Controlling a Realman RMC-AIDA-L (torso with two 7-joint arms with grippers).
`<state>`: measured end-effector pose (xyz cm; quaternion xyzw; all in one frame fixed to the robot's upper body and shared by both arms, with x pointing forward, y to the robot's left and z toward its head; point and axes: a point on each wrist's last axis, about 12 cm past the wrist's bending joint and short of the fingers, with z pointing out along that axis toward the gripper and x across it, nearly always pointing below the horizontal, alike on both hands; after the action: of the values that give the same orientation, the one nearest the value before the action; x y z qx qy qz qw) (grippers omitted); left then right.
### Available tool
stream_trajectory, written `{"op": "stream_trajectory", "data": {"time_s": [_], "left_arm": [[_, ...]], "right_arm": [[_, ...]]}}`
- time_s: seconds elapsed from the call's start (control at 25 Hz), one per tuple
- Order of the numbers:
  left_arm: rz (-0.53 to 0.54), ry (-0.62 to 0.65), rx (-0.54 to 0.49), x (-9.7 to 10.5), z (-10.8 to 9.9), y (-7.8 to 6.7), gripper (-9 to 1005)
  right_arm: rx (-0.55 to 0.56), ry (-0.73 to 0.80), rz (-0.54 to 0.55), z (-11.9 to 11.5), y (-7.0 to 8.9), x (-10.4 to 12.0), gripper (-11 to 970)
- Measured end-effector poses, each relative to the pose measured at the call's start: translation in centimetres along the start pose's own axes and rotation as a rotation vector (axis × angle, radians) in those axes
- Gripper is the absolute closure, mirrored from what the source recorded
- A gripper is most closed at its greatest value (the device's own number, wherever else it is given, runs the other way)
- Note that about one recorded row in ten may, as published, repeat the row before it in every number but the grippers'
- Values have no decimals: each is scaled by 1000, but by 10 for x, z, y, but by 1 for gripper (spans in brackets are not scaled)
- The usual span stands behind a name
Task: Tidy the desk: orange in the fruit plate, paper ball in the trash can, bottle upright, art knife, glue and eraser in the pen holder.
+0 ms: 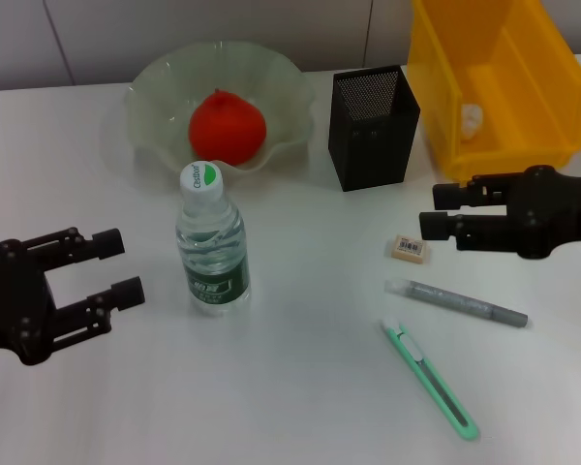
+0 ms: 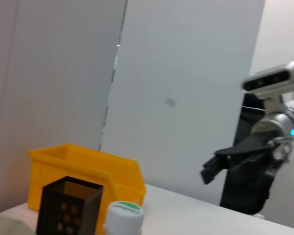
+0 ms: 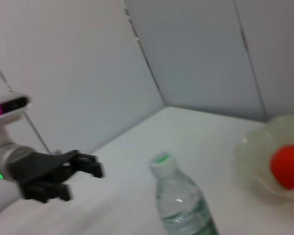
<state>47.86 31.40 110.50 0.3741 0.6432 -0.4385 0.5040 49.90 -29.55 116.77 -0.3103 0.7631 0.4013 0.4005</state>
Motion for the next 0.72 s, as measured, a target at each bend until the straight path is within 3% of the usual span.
{"op": "stream_trajectory", "data": {"time_s": [0.32,0.72], "left_arm": [[-3,51,57,6,8,-4,482],[-11,123,123,21,26,-11,571]], "right_arm": [[123,137,65,1,-9,-25,424],[201,200,139,8,-17,-50,424]]}}
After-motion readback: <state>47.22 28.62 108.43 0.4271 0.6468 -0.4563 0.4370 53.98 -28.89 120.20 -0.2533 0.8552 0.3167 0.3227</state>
